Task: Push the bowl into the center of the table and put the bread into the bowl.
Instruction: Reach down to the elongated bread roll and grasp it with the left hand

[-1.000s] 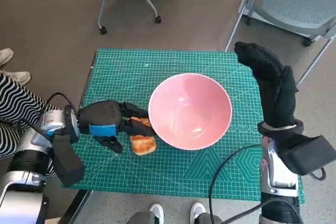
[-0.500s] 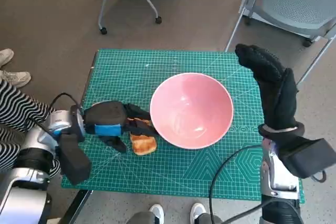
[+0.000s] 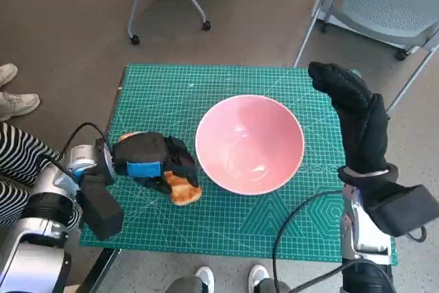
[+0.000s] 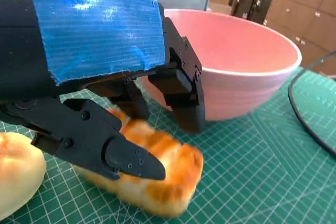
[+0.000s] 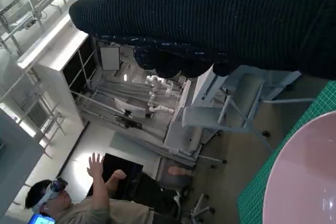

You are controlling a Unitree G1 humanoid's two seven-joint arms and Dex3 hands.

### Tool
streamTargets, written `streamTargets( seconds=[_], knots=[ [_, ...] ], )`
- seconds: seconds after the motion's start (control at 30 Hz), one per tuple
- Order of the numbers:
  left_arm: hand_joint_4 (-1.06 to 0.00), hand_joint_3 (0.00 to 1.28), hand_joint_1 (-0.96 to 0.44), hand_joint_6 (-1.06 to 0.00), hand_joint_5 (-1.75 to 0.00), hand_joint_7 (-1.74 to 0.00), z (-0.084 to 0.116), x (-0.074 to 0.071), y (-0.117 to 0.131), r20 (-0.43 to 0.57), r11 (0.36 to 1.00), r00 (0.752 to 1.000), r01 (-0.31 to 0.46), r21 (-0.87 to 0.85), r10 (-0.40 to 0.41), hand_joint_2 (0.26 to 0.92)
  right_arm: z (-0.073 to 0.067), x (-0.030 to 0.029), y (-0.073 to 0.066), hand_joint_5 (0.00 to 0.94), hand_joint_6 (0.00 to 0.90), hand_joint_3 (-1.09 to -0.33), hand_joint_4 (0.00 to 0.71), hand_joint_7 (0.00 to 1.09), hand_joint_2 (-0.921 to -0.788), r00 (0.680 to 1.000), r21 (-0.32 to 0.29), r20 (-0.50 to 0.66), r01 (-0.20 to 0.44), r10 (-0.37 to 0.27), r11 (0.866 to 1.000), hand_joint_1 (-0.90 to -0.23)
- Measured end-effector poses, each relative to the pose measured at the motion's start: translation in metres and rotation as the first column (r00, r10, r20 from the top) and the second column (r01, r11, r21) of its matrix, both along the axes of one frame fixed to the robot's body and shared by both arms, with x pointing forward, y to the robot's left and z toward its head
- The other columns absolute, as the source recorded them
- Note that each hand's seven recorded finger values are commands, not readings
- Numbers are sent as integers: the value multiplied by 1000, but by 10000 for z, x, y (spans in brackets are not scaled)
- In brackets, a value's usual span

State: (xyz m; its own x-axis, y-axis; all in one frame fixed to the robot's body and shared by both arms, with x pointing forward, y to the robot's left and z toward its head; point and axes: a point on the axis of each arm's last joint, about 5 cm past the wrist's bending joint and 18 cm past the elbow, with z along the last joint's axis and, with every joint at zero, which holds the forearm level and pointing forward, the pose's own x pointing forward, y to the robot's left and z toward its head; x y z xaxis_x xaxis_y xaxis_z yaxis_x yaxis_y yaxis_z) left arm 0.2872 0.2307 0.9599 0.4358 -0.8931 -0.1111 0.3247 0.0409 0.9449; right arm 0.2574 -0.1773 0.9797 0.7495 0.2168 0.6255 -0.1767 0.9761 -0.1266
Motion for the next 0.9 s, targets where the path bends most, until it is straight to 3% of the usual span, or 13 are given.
streamTargets(
  seconds=[0.9],
  knots=[
    [-719, 64, 1, -612, -1037, -1269, 41, 29, 58, 22, 998, 998, -55, 20, 54, 920, -6, -1, -3, 0, 51, -727, 211, 578, -921, 1000, 4, -3, 0, 0, 1000, -680]
  ],
)
